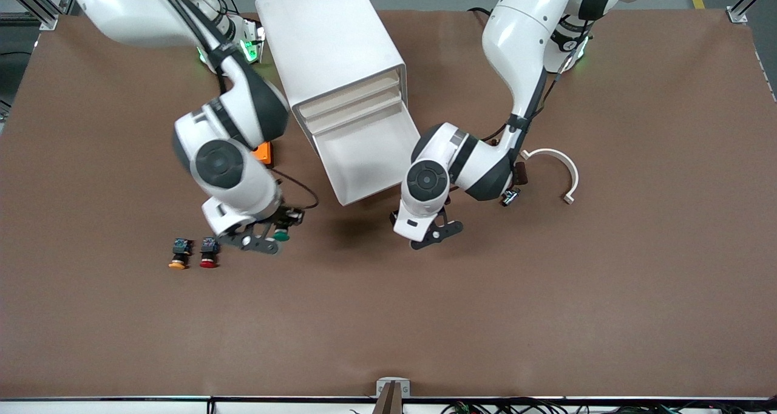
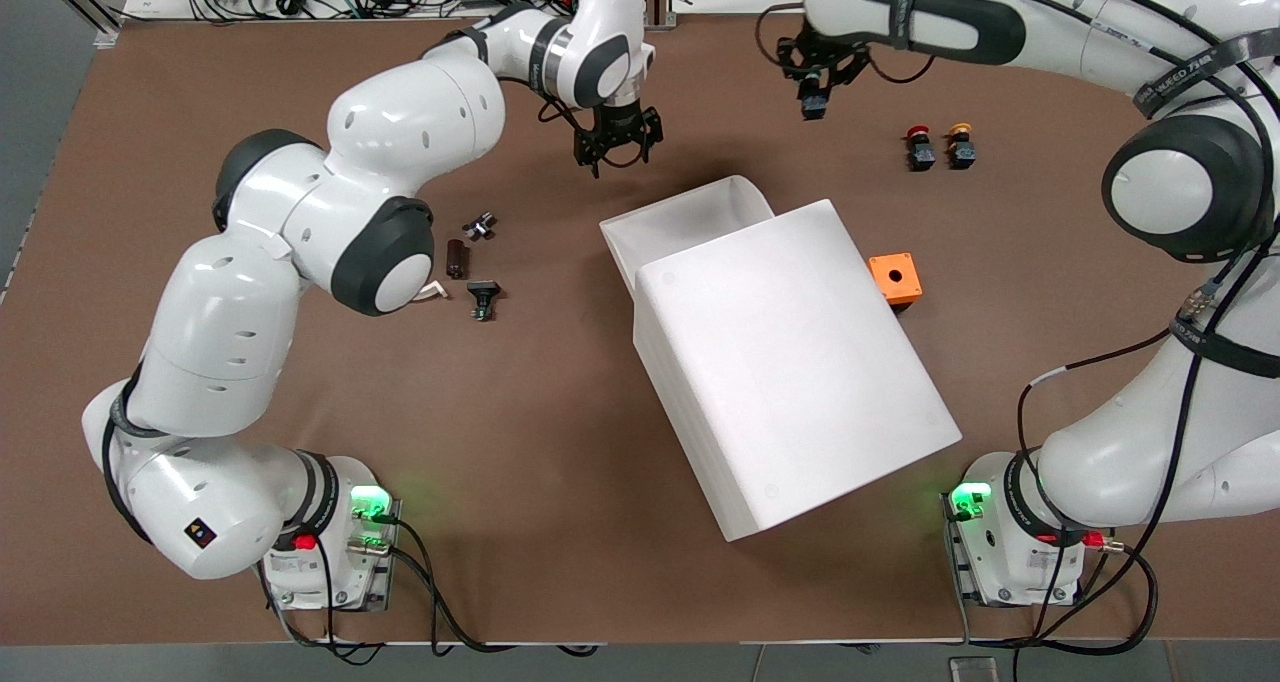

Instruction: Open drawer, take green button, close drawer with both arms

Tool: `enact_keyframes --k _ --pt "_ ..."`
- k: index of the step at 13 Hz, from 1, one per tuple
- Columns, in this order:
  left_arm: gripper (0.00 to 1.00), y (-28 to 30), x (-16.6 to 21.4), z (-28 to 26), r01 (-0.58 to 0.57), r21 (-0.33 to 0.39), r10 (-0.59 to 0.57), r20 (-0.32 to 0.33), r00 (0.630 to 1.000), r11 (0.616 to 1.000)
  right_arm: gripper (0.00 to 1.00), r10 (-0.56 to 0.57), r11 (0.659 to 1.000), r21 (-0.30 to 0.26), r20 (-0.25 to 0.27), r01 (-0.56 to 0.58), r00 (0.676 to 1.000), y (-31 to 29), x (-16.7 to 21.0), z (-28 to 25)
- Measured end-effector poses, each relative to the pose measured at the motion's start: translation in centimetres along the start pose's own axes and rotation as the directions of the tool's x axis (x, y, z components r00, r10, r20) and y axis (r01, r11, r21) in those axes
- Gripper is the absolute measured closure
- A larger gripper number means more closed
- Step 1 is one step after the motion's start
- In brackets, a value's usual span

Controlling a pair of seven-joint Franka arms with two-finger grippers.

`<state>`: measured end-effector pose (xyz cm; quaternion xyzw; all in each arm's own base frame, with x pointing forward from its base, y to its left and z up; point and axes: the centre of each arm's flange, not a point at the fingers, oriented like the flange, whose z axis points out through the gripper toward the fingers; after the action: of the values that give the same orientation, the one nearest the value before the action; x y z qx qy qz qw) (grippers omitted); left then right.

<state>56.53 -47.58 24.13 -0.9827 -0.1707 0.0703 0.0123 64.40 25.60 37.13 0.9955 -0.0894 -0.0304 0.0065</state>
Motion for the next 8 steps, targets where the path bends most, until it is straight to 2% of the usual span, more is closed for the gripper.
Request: enact_keyframes --k 2,4,8 --pt "0.0 1.4 -2.6 0.8 -0.04 -0.003 0.04 0.029 0.999 0.999 0.6 -0.057 0.997 0.051 0.019 0.056 0.998 5.6 3.6 1.0" --pt "0.0 2.6 -5.7 2.2 -0.062 0.009 0.061 0.057 0.997 0.998 0.6 -0.093 0.995 0.03 0.008 0.093 0.996 9.4 5.5 2.1" --pt "0.0 4.7 -12.1 3.5 -0.04 0.048 0.035 0.096 0.995 0.998 0.6 -0.127 0.992 -0.001 -0.024 0.127 0.992 12.8 6.1 7.5"
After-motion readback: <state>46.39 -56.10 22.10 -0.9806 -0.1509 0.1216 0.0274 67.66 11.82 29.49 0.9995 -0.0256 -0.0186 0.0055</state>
